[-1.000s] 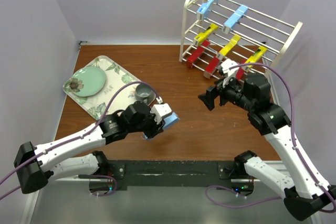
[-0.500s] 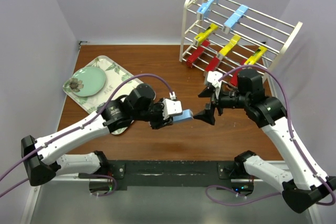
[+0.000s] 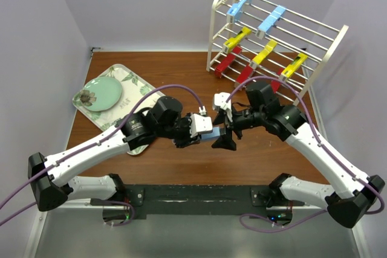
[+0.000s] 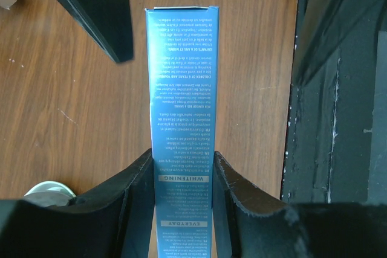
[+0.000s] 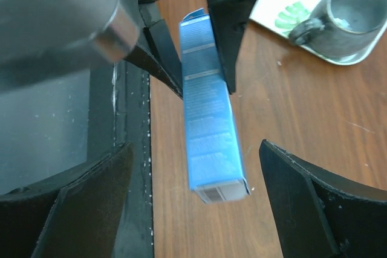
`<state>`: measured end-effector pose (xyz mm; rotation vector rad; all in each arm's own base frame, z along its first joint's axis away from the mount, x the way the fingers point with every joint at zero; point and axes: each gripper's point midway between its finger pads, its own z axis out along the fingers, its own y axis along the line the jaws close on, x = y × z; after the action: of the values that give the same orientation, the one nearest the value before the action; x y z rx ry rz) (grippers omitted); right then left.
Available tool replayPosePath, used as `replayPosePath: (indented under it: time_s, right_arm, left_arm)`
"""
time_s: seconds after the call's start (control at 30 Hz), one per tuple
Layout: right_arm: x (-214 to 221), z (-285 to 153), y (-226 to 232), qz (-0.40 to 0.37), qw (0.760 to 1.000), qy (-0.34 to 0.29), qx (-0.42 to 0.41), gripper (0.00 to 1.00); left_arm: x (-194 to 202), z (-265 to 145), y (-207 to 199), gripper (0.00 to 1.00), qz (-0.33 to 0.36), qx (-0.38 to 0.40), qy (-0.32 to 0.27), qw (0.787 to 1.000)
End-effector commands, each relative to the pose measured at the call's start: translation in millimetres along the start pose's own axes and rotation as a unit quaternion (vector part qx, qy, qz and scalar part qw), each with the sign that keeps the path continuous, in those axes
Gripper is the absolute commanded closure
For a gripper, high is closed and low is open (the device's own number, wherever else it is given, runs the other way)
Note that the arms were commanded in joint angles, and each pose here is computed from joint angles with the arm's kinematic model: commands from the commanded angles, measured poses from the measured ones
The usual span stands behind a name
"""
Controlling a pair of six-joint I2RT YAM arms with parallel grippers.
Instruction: Place and organize the toothpastes onto the shelf
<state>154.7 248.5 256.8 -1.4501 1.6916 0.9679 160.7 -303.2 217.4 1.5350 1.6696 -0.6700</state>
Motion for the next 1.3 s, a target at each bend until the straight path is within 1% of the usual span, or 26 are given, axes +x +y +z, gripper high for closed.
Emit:
replayPosePath:
  time_s: [0.0,0.1,0.17,0.3,0.33,0.37,0.47,0.53,0.57,0.63,0.67,0.7,0.77,0.8,0.83,0.9,0.93,1.0,1.03,1.07,1.1,1.13,1.17,1.2,1.23,1.27]
  right_arm:
    - [-11.3,5.3,-4.8,-0.026,1.000,0.002,0.012,0.17]
    - [-7.4,11.1,-6.3,-0.024,1.000,0.010,0.009,0.23]
    - [-6.2,14.1,-5.2,-0.026,1.000,0.014,0.005,0.24]
    - [1.1,18.0,-8.0,-0.025,0.999,0.027,0.012,0.33]
    - [2.4,18.2,-9.4,-0.024,0.999,0.029,0.014,0.36]
    - [2.5,18.3,-9.4,-0.025,0.999,0.029,0.015,0.45]
    - [3.3,16.5,-11.1,-0.027,0.999,0.031,0.024,0.58]
    - [6.1,15.4,-12.2,-0.027,0.999,0.037,0.028,0.63]
    - [6.7,14.5,-12.2,-0.027,0.998,0.039,0.030,0.68]
    - [7.5,12.1,-12.2,-0.028,0.998,0.043,0.033,0.74]
    - [7.8,11.2,-13.3,-0.030,0.998,0.045,0.037,0.81]
    - [7.8,10.3,-12.9,-0.031,0.998,0.047,0.038,0.84]
    - [7.2,8.2,-14.3,-0.033,0.997,0.048,0.045,0.90]
    - [5.3,6.3,-15.7,-0.035,0.997,0.047,0.051,0.91]
    - [4.1,5.1,-16.5,-0.034,0.997,0.047,0.055,0.92]
    - [1.1,1.9,-18.9,-0.032,0.996,0.047,0.066,0.94]
    - [0.0,-0.1,-21.0,-0.029,0.996,0.047,0.076,0.96]
    - [-7.7,-5.1,-25.2,-0.029,0.994,0.038,0.095,0.99]
    - [-10.9,-7.9,-27.7,-0.024,0.993,0.033,0.110,1.00]
    - [-14.8,-10.7,-29.9,-0.023,0.992,0.026,0.120,1.00]
    - [-25.9,-15.9,-31.6,-0.031,0.990,0.006,0.134,1.00]
    - [-30.6,-20.1,-36.9,-0.023,0.987,-0.002,0.156,1.00]
    - [-35.6,-23.9,-39.8,-0.022,0.985,-0.012,0.170,1.00]
    - [-47.6,-29.3,-43.3,-0.028,0.981,-0.032,0.188,1.00]
    - [-53.7,-40.0,-51.9,-0.021,0.973,-0.043,0.226,1.00]
    - [-60.0,-46.5,-56.0,-0.020,0.968,-0.054,0.246,1.00]
  left_arm:
    - [-33.0,-10.2,10.1,0.69,0.023,-0.019,-0.044,0.999]
    - [-33.8,-12.3,10.4,0.69,0.025,-0.021,-0.047,0.998]
    - [-34.7,-14.2,10.9,0.69,0.025,-0.024,-0.048,0.998]
    - [-35.9,-15.7,10.9,0.70,0.026,-0.025,-0.050,0.998]
    - [-35.3,-15.4,10.5,0.70,0.025,-0.024,-0.049,0.998]
    - [-34.7,-15.5,11.1,0.71,0.024,-0.025,-0.048,0.998]
    - [-35.4,-16.1,11.0,0.71,0.024,-0.026,-0.050,0.998]
    - [-36.8,-17.2,11.0,0.71,0.023,-0.027,-0.054,0.998]
    - [-36.9,-17.9,11.7,0.71,0.023,-0.030,-0.054,0.998]
    - [-39.4,-20.3,13.5,0.69,0.023,-0.036,-0.061,0.997]
    - [-39.3,-20.9,15.1,0.68,0.022,-0.041,-0.062,0.997]
    - [-39.5,-22.1,16.5,0.67,0.020,-0.044,-0.064,0.997]
    - [-41.3,-25.5,19.8,0.57,0.020,-0.057,-0.070,0.996]
    - [-41.2,-26.8,21.9,0.53,0.019,-0.062,-0.072,0.995]
    - [-43.2,-29.9,23.7,0.42,0.020,-0.069,-0.077,0.994]
    - [-41.5,-33.7,30.4,0.34,0.015,-0.090,-0.078,0.993]
    - [-46.3,-39.4,33.5,0.27,0.014,-0.102,-0.090,0.991]
    - [-43.5,-46.1,43.5,0.24,0.004,-0.137,-0.096,0.986]
    - [-52.1,-56.6,48.0,0.22,0.006,-0.157,-0.120,0.980]
    - [-43.9,-59.7,56.9,0.21,-0.004,-0.189,-0.115,0.975]
    - [-44.0,-65.7,62.7,0.20,-0.015,-0.211,-0.125,0.969]
    - [-51.9,-80.5,68.8,0.18,-0.017,-0.240,-0.152,0.959]
    - [-40.8,-86.8,79.7,0.18,-0.030,-0.282,-0.145,0.948]
    - [-38.4,-94.0,85.3,0.17,-0.048,-0.307,-0.155,0.938]
    - [-45.8,-113.3,90.9,0.15,-0.056,-0.339,-0.188,0.920]
    - [-28.4,-119.8,100.6,0.15,-0.074,-0.383,-0.179,0.903]
